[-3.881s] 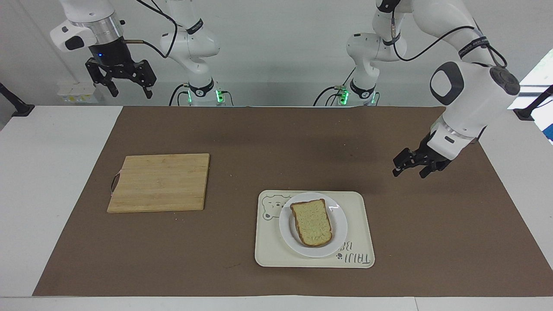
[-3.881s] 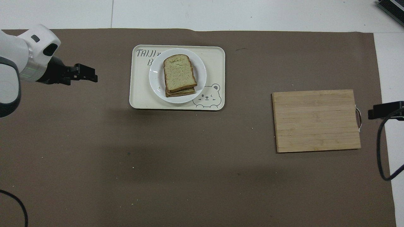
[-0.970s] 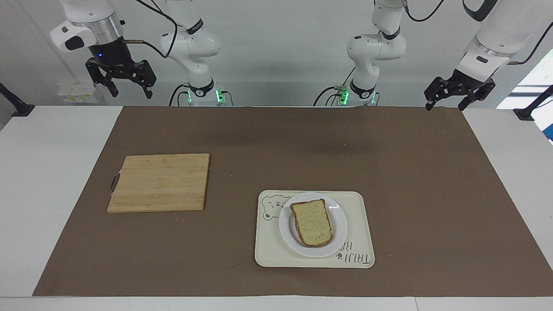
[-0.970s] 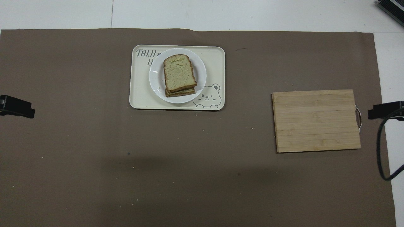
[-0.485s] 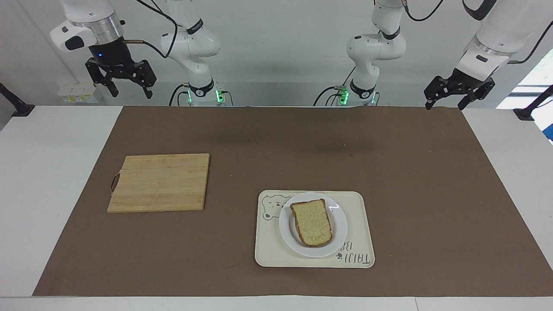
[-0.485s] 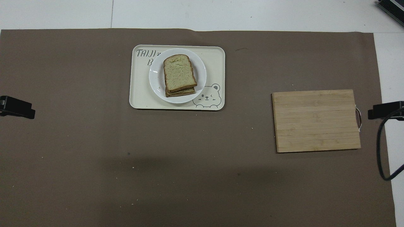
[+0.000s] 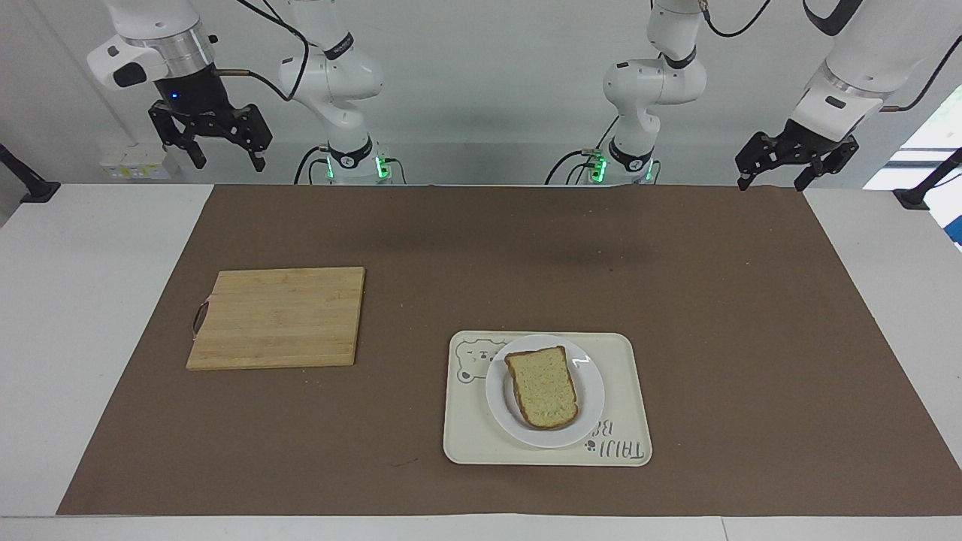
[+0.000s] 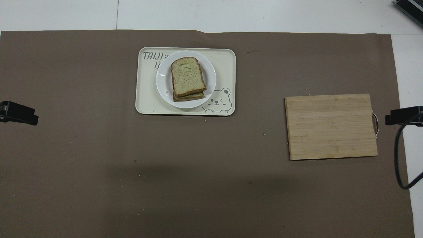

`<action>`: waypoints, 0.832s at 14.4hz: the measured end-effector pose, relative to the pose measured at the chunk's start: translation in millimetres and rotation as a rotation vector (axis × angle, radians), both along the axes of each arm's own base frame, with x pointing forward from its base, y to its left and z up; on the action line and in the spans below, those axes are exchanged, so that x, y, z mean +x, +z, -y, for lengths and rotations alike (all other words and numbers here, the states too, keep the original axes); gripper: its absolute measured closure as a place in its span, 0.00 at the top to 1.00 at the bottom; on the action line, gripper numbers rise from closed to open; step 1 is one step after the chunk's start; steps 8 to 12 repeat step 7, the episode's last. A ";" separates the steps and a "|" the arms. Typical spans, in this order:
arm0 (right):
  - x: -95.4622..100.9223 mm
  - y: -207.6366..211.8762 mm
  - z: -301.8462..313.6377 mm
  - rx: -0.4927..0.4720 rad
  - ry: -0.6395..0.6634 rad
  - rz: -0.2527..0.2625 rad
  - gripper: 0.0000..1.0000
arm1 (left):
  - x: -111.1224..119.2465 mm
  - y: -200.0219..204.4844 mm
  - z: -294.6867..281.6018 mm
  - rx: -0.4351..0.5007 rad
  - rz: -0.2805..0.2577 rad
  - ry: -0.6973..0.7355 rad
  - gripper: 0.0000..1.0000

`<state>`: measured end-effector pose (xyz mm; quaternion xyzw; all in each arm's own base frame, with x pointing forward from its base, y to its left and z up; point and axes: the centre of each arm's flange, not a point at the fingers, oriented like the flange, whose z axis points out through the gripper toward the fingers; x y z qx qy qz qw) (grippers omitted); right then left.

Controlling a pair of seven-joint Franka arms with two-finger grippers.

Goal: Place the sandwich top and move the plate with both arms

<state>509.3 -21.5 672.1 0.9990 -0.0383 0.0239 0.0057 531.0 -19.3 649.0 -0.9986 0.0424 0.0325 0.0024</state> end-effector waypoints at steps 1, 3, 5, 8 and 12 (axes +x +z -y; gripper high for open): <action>0.0 0.0 0.0 0.000 0.000 0.000 1.00 | -0.1 -0.4 0.3 0.000 -0.001 -0.001 1.00; 0.0 0.0 0.0 0.000 0.000 0.000 1.00 | -0.2 -1.3 0.6 0.000 -0.004 -0.001 1.00; 0.0 0.0 0.0 0.000 0.000 0.000 1.00 | -0.3 -1.4 0.6 0.000 -0.005 -0.001 1.00; 0.0 0.0 0.0 0.000 0.000 0.000 1.00 | -0.4 -1.5 0.7 0.000 -0.006 -0.001 1.00; 0.0 0.0 0.0 0.000 0.000 0.000 1.00 | -0.4 -1.5 0.7 0.000 -0.006 -0.001 1.00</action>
